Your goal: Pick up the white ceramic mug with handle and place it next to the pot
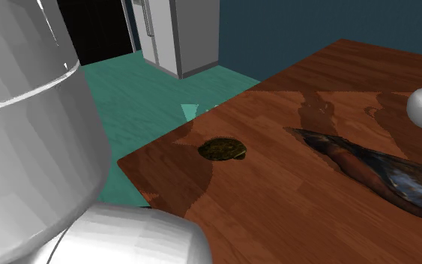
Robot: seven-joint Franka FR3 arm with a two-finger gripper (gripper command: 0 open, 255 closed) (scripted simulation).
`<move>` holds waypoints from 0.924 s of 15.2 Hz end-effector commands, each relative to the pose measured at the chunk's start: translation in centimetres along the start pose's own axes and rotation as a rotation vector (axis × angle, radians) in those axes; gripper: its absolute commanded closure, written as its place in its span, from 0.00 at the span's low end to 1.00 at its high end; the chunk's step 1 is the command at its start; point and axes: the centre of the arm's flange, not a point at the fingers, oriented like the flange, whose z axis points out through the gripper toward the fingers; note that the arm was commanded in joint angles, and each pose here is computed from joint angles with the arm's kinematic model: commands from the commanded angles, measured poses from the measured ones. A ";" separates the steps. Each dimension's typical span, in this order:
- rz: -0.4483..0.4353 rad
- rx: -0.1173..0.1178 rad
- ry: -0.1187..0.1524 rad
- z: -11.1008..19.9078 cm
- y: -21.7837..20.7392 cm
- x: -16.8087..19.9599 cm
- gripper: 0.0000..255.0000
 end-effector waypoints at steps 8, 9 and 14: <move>-0.016 -0.016 0.005 0.2 8.4 -6.1 1.00; -0.016 -0.016 0.005 0.7 8.4 -6.1 1.00; -0.016 -0.016 0.005 3.3 8.5 -6.2 1.00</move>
